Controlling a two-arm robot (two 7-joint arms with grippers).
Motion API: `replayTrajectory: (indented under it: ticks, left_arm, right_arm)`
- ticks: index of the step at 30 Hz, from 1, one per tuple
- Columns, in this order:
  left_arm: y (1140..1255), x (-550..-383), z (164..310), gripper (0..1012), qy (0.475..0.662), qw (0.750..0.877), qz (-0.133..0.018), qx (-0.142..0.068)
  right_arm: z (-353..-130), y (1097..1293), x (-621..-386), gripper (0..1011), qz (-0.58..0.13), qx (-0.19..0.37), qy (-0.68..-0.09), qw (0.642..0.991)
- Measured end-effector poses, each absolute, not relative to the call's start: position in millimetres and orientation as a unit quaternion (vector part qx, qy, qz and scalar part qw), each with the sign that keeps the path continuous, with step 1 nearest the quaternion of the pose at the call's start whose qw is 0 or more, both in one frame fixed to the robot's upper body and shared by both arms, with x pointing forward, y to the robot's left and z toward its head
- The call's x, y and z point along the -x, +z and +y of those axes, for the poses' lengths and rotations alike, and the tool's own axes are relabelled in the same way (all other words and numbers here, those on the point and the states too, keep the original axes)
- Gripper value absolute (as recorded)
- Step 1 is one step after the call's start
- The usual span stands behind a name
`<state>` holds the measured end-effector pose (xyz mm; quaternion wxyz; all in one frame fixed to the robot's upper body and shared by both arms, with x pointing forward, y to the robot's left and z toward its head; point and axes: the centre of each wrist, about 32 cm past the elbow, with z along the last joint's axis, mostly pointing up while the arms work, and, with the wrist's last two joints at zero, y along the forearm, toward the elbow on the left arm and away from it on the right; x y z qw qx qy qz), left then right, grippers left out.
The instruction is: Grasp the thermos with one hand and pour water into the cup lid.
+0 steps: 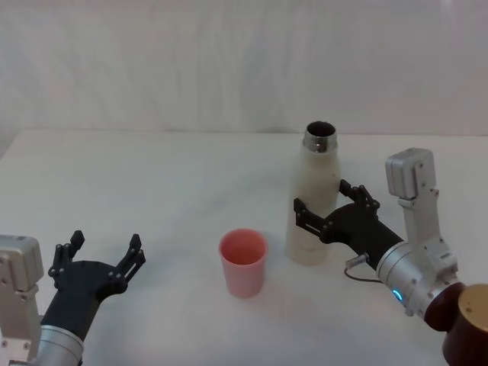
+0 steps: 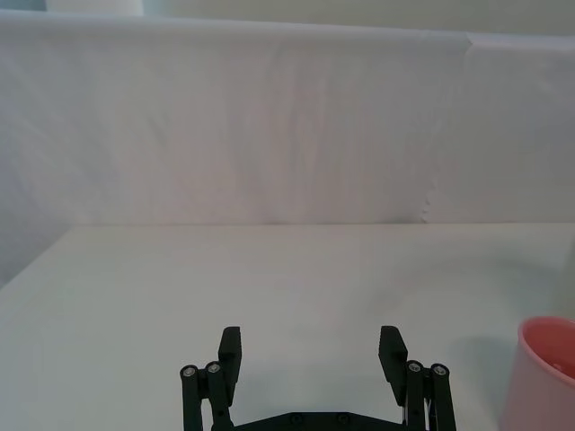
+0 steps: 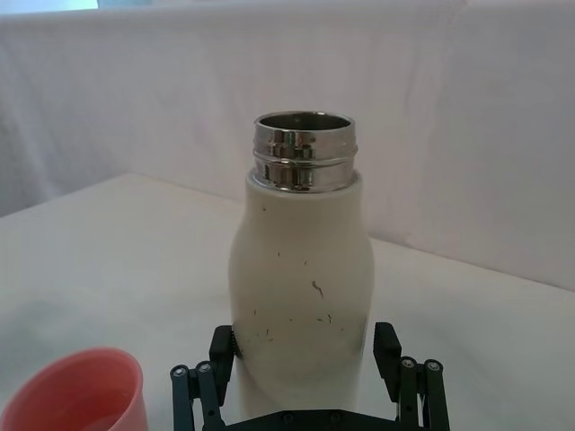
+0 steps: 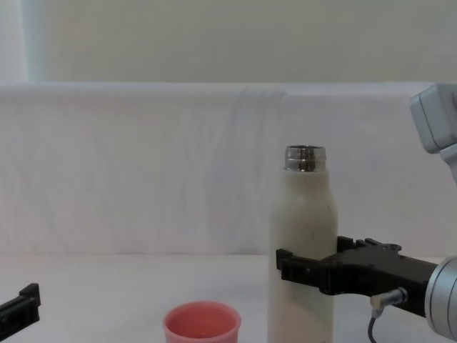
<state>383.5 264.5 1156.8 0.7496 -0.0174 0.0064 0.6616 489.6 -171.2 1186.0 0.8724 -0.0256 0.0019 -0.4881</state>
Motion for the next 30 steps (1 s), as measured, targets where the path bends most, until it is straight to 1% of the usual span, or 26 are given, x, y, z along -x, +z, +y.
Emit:
replayTrajectory:
  ticks: [9, 30]
  left_arm:
    - [1156.8, -383.5, 264.5, 1001, 0.662, 0.75, 0.006, 0.017]
    - [1156.8, -383.5, 264.5, 1001, 0.662, 0.75, 0.006, 0.017]
  right_arm:
    - [-168.6, 1185.9, -494.8, 1000, 0.005, 0.025, -0.489, 0.872]
    - [-163.0, 1187.3, -498.5, 1000, 0.006, 0.016, -0.49, 0.871]
